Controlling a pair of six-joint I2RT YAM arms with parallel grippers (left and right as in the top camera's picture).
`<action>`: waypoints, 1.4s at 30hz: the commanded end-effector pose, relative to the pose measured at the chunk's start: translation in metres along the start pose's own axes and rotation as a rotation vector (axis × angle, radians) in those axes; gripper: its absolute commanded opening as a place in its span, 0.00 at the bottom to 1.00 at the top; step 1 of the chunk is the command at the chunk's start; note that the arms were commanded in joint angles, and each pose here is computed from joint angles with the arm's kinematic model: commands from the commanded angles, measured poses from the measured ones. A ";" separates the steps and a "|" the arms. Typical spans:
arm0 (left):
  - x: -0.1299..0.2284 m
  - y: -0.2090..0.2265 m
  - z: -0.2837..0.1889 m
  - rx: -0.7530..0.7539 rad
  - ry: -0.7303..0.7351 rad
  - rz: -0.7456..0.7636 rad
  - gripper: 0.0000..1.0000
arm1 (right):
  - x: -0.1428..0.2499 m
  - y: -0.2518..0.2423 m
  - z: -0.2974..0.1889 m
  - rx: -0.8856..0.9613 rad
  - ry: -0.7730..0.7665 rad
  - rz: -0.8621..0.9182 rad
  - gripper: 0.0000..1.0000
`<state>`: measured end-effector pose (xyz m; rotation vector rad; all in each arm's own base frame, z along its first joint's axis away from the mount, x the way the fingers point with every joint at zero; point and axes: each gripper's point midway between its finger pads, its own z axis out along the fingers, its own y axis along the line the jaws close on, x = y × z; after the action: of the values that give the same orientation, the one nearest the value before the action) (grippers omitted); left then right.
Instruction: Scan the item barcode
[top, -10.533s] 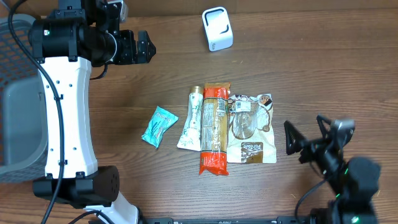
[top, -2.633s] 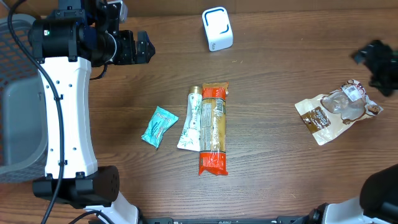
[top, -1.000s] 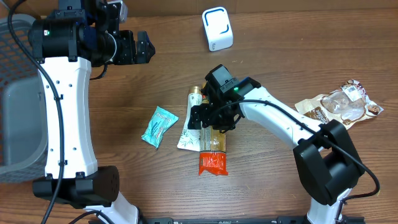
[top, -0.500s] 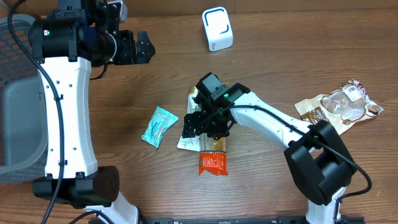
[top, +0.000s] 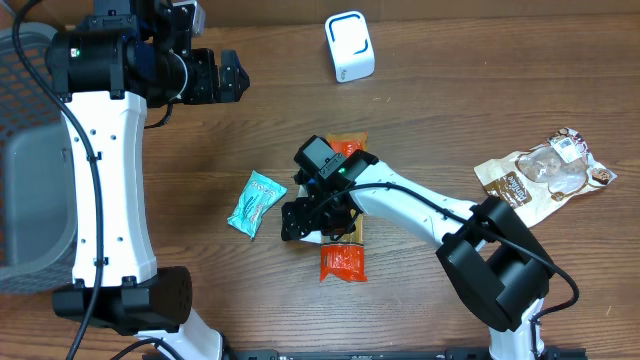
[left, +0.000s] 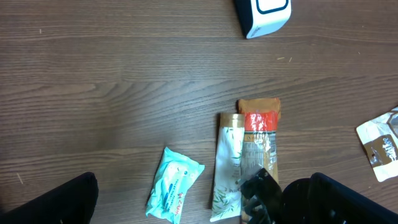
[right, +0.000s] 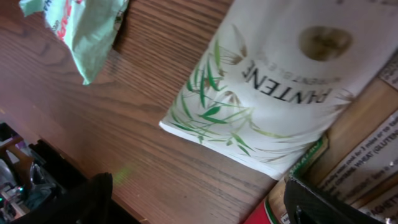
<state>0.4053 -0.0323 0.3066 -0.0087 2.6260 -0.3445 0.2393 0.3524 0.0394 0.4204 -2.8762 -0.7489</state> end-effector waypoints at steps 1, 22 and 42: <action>-0.001 0.000 0.000 -0.002 -0.001 0.023 0.99 | -0.006 -0.024 -0.002 0.060 -0.012 0.065 0.88; -0.001 0.000 0.000 -0.002 -0.001 0.023 1.00 | -0.024 -0.085 -0.114 0.049 -0.070 -0.173 0.94; -0.001 0.000 0.000 -0.002 -0.001 0.023 1.00 | -0.010 -0.153 -0.027 0.102 -0.116 -0.156 0.75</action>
<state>0.4053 -0.0323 0.3066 -0.0087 2.6260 -0.3445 0.3072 0.2286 0.0141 0.6922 -3.0442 -0.8092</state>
